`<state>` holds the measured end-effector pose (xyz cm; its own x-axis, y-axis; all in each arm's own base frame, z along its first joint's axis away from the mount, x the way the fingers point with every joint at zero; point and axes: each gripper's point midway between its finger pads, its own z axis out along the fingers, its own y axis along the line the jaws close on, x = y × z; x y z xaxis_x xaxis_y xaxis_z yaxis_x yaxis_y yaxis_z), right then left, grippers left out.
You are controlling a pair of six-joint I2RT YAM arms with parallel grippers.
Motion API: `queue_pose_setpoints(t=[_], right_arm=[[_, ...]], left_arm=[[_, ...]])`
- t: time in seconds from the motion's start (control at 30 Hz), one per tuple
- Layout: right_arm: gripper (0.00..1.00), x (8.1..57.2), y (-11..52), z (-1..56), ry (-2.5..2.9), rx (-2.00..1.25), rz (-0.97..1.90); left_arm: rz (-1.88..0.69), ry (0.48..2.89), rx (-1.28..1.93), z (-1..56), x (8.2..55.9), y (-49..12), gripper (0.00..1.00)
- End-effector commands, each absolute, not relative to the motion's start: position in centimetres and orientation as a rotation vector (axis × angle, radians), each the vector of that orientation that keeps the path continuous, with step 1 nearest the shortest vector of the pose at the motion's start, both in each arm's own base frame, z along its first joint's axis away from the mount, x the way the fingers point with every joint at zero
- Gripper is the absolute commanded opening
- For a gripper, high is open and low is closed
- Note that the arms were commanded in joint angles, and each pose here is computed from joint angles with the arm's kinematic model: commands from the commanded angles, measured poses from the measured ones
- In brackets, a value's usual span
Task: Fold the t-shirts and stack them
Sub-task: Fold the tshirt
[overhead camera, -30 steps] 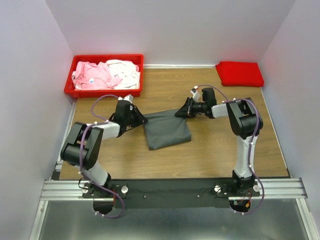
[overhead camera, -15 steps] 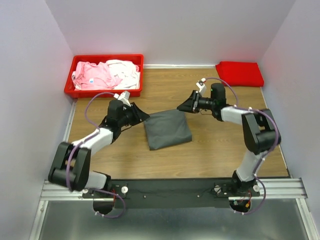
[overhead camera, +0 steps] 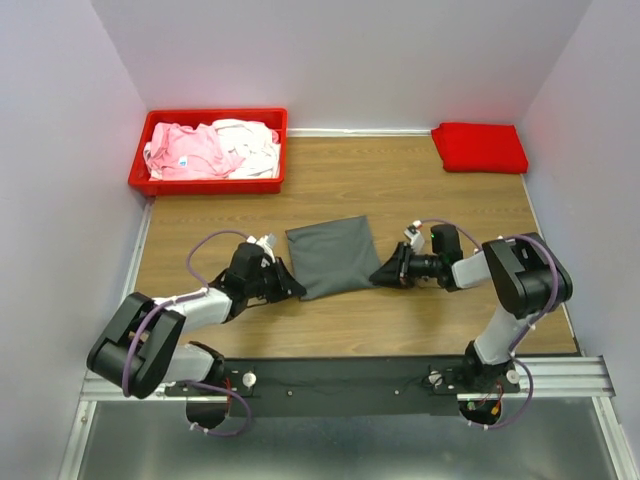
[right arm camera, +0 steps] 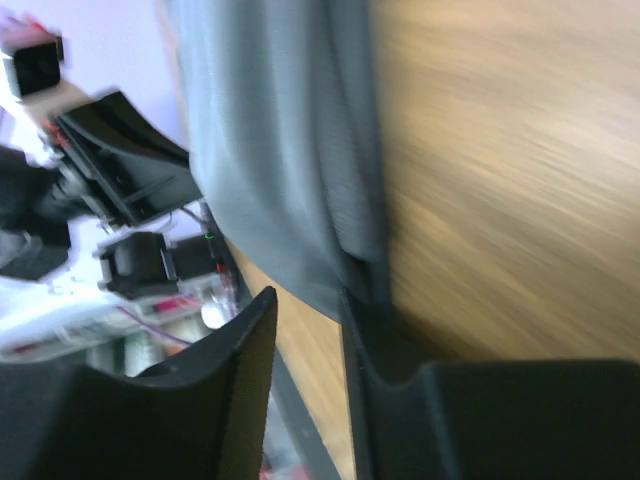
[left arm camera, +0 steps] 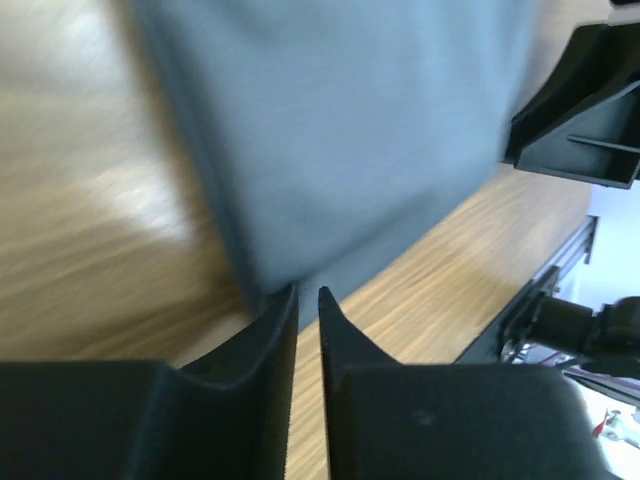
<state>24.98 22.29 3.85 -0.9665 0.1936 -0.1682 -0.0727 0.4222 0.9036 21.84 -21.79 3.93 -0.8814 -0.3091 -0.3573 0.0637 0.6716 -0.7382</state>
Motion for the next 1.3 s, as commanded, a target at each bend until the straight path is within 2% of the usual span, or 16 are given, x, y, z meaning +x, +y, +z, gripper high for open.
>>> queue_pose_setpoints(t=[0.0, 0.13, 0.27, 0.37, 0.47, 0.53, 0.63, 0.73, 0.77, 1.0, 1.07, 1.27], right_arm=[[0.38, 24.1, 19.6, 0.6, 2.461, 0.279, 1.535], [0.37, 23.6, 18.9, 0.8, 2.447, 0.295, 1.540], [0.42, 24.5, 19.5, 4.9, 2.348, 0.213, 1.604], [0.48, 25.7, 20.8, 8.6, 2.302, 0.098, 1.588], [0.50, 25.5, 24.7, 12.4, 2.243, -0.036, 1.653], [0.50, 25.5, 27.5, 14.3, 2.187, -0.087, 1.715], [0.52, 25.5, 29.9, 14.3, 2.168, -0.097, 1.777], [0.54, 25.2, 32.4, 11.3, 2.230, -0.078, 1.825], [0.53, 24.8, 33.2, 8.7, 2.304, -0.048, 1.827], [0.51, 25.0, 32.6, -0.3, 2.481, 0.144, 1.681], [0.50, 24.8, 32.7, 0.4, 2.472, 0.125, 1.711], [0.50, 28.8, 33.6, 10.2, 2.208, -0.001, 1.798]], left_arm=[[-1.090, 2.491, -0.242, 2.0, 20.5, -21.2, 0.19], [-1.083, 2.477, -0.285, 2.3, 20.8, -20.3, 0.16], [-1.048, 2.448, -0.240, 3.8, 21.6, -20.0, 0.16], [-1.051, 2.372, -0.210, 6.3, 22.3, -20.0, 0.27], [-1.028, 2.274, -0.207, 9.2, 23.2, -19.6, 0.39], [-0.995, 2.242, -0.220, 10.3, 23.7, -19.1, 0.44], [-0.978, 2.189, -0.220, 11.7, 23.9, -18.6, 0.52], [-0.953, 2.129, -0.224, 13.0, 24.2, -18.0, 0.57], [-0.925, 2.133, -0.237, 12.8, 24.1, -17.6, 0.59], [-0.860, 2.087, -0.251, 13.3, 24.2, -16.3, 0.60], [-0.862, 2.081, -0.245, 13.6, 24.4, -16.4, 0.60], [-0.908, 2.056, -0.200, 14.5, 27.1, -18.3, 0.60]])
